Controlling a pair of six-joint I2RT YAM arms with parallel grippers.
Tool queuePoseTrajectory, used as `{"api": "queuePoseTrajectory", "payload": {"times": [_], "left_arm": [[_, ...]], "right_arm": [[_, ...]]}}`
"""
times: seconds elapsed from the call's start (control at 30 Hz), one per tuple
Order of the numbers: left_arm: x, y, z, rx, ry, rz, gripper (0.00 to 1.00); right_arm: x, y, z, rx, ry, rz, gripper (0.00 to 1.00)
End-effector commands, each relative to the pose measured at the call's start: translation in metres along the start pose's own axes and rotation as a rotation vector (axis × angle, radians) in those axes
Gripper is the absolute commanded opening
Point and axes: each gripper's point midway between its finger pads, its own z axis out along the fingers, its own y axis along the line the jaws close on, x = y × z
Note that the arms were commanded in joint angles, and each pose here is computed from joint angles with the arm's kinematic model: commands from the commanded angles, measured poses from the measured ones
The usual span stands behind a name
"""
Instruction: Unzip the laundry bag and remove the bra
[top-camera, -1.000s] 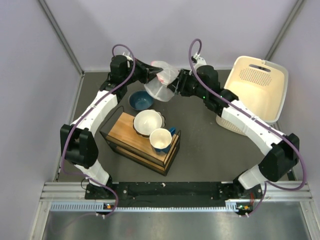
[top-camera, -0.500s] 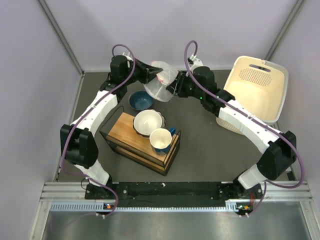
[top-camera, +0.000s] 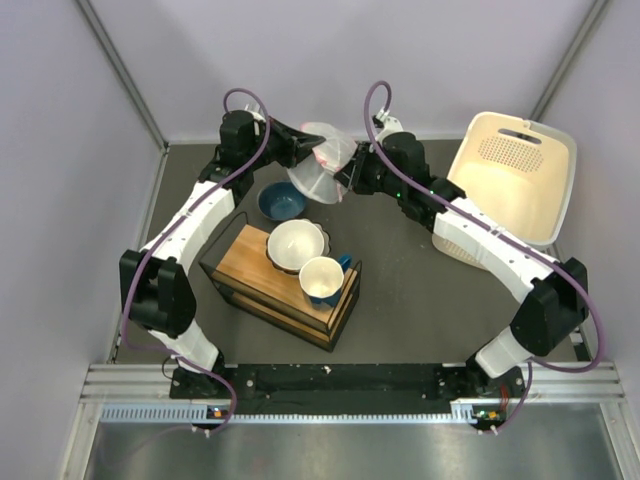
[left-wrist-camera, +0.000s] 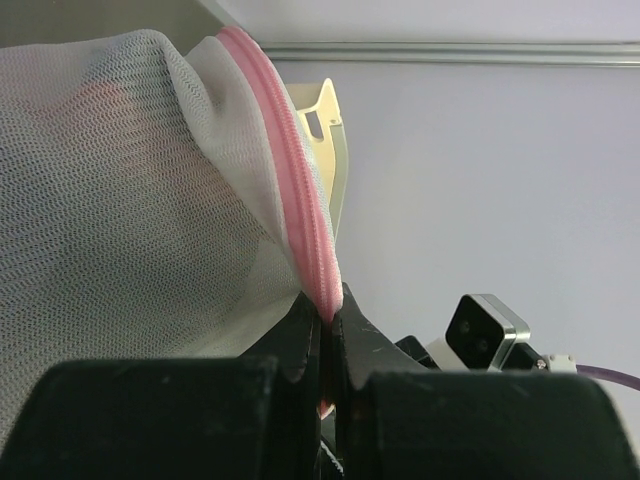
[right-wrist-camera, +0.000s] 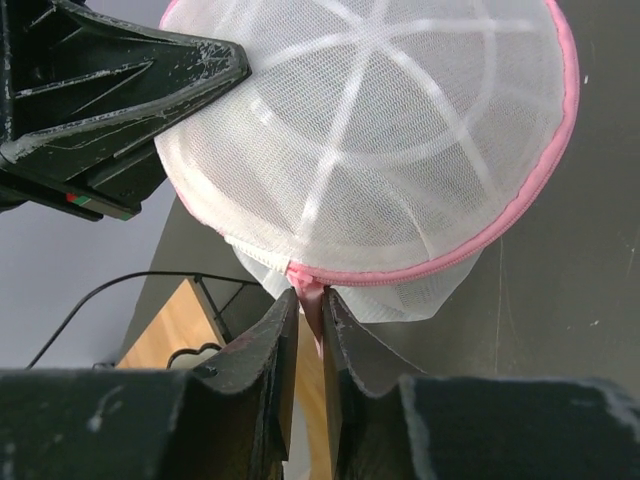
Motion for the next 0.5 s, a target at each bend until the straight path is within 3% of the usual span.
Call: {"api": "queuePoseTrajectory", "payload": {"times": [0.0,0.17,0.3,0.47], "left_arm": [[0.002,-0.046,-0.021,0.119,-0.018,0.079,0.00],[0.002,-0.048,-0.022,0.124,-0.019,0.081,0.00],[0.003,-0.047,-0.023,0.123,-0.019,0.084,0.00],[0.001,-0.046,-0.022,0.120,-0.021,0.082,0.00]], "right_arm": [[-0.027,0.018,-0.012,-0.028,-0.089,-0.017,0.20],[-0.028,0.023,-0.010,-0.048,-0.083,-0.019,0.20],[-0.029,0.023,-0.012,-0.043,-0.086,-0.023,0.38],[-0.038,0.024,-0.024,-0.038,-0.130,-0.029,0.41]]}}
